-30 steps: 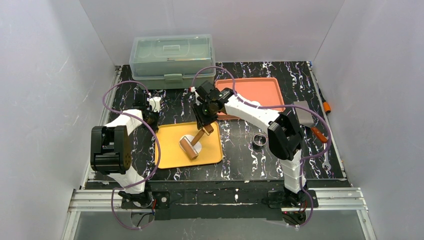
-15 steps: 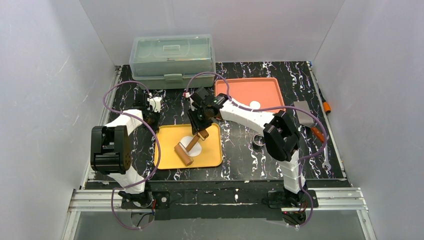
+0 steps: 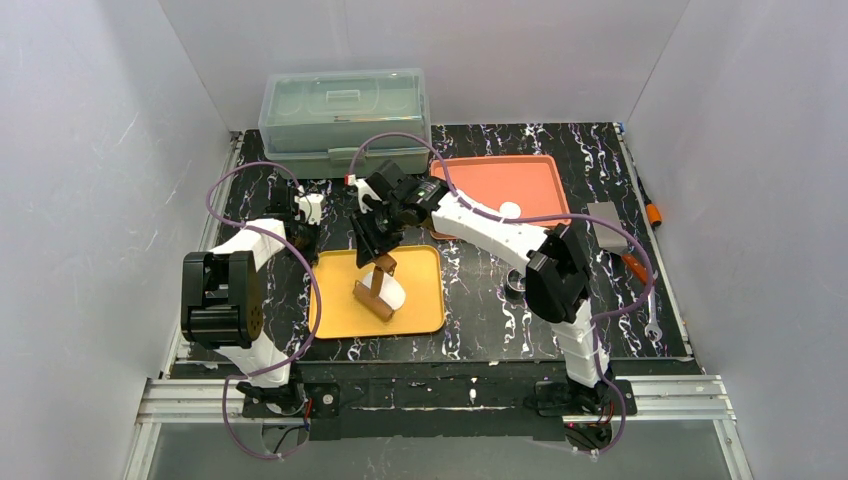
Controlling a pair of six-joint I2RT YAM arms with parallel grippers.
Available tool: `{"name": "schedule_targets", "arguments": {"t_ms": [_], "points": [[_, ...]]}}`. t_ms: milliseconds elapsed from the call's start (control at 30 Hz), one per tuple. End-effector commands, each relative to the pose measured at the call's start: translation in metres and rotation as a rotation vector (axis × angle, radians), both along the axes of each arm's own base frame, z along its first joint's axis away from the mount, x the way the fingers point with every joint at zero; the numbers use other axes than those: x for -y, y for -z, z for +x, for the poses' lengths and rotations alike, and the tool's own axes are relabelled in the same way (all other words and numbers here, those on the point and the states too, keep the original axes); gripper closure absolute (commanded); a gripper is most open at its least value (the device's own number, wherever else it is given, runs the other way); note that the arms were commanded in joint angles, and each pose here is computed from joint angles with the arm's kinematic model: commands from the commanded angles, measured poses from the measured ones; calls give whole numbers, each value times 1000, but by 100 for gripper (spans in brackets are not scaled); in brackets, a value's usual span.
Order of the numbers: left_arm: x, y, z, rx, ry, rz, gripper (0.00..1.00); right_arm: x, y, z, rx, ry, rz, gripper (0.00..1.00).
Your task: Roll out the dumpling wrappers from the dough
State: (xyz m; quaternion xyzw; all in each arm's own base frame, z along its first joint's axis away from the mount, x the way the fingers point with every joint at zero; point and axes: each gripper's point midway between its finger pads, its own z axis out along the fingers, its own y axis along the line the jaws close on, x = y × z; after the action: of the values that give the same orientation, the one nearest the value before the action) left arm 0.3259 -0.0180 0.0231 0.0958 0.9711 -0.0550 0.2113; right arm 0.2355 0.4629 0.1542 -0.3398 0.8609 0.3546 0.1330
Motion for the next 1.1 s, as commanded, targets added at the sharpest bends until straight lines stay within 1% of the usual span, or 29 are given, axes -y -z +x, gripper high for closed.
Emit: {"name": "schedule_targets", "arguments": {"t_ms": [0,33,67,100,133,233,300,367,433,500,567,633,700,733,800,833,1000,1067], "points": [[9,12,-25,-90,37,-38,100,-9,-29,11,44,30,59,99],[11,9,-24,-85,43,-47,100,-7,-26,12,43,43,51,99],[13,5,-22,-76,55,-57,97,-6,-22,13,35,59,45,99],[15,1,-21,-62,65,-67,91,-4,-21,14,36,75,45,99],[8,-5,-17,-39,49,-77,84,-2,-16,16,39,94,32,99],[16,-30,-11,55,103,-124,59,13,-3,23,72,148,-25,99],[27,-49,-10,118,174,-169,46,21,11,22,51,177,-44,99],[41,-70,-14,182,266,-228,35,19,14,19,16,203,-15,99],[63,-96,-25,254,399,-324,26,15,15,21,4,244,25,99],[80,-117,-37,310,485,-404,19,14,14,27,14,298,53,99],[92,-126,-46,317,517,-484,16,14,13,35,33,354,76,99],[103,-123,-55,288,544,-558,10,16,13,43,47,411,89,99],[117,-114,-72,262,612,-582,4,16,13,47,43,453,110,99],[123,-107,-81,254,654,-563,2,16,13,48,36,471,119,99],[136,-94,-97,242,747,-500,2,17,12,51,27,512,132,99],[137,-88,-99,244,768,-464,3,17,13,52,25,527,140,99],[137,-67,-89,299,824,-332,8,16,21,47,-4,520,140,99],[137,-61,-76,359,830,-277,10,14,22,46,-15,511,142,99]]}}
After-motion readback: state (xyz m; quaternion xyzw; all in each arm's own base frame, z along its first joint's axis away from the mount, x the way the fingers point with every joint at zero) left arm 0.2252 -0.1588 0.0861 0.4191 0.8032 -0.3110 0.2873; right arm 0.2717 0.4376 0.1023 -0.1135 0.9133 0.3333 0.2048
